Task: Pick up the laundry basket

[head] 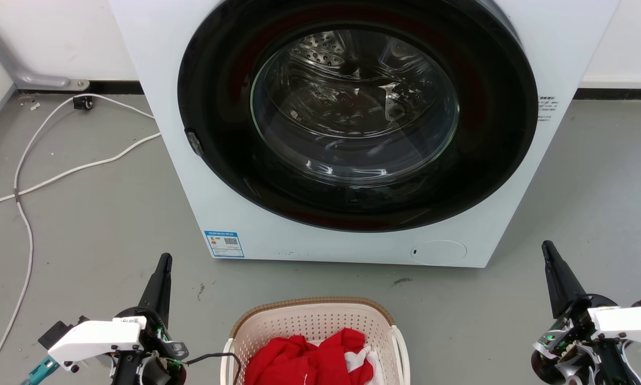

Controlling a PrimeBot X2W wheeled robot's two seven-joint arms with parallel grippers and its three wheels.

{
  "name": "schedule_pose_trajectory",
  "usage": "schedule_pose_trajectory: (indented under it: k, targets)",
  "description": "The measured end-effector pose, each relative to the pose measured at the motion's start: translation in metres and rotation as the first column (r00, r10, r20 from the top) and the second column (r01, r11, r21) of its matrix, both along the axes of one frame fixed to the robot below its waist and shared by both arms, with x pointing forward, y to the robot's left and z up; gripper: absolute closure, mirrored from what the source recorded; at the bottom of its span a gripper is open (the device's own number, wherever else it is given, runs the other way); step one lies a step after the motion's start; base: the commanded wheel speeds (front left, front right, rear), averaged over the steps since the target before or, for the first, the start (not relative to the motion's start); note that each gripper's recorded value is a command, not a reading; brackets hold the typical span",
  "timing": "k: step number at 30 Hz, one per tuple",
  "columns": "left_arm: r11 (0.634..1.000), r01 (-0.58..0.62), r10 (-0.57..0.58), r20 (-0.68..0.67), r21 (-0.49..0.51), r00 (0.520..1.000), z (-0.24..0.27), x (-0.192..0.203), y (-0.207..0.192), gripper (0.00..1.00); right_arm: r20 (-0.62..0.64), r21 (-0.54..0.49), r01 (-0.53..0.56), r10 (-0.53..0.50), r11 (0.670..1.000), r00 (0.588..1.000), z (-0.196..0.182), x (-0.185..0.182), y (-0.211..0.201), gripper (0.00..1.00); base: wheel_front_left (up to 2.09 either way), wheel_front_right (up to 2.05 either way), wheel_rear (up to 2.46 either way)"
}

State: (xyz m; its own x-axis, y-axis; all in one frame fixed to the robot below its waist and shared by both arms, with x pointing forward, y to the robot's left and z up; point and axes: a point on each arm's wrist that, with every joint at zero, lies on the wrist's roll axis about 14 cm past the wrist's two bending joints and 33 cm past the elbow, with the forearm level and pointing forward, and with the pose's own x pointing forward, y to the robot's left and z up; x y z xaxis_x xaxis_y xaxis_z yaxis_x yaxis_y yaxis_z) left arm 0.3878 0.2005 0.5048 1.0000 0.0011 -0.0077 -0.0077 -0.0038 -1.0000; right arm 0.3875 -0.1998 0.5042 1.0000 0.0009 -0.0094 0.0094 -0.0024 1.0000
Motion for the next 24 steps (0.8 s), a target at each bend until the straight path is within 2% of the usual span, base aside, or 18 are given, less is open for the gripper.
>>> schedule_pose_trajectory:
  k: [13,14,20,24]
  targets:
    - [1.000,0.000,0.000,0.000,0.000,1.000,0.000,0.000,0.000,1.00,0.000,0.000,0.000,0.000,1.000,1.000,0.000,0.000,0.000,1.00,0.00,0.00,0.00]
    - [1.000,0.000,0.000,0.000,0.000,1.000,0.000,0.000,0.000,0.00,0.000,0.000,0.000,0.000,1.000,1.000,0.000,0.000,0.000,0.00,0.00,0.00,0.00]
    - [1.000,-0.007,0.007,-0.072,-0.003,0.997,-0.024,-0.012,-0.001,0.00,-0.079,0.004,0.014,-0.013,1.000,0.997,-0.027,-0.013,-0.002,0.00,0.00,0.00,0.00]
    - [0.998,-0.014,0.018,-0.063,0.064,0.998,-0.020,-0.010,0.000,0.00,-0.071,-0.055,0.022,-0.026,0.998,0.997,-0.023,-0.012,-0.004,0.00,0.00,0.00,0.00]
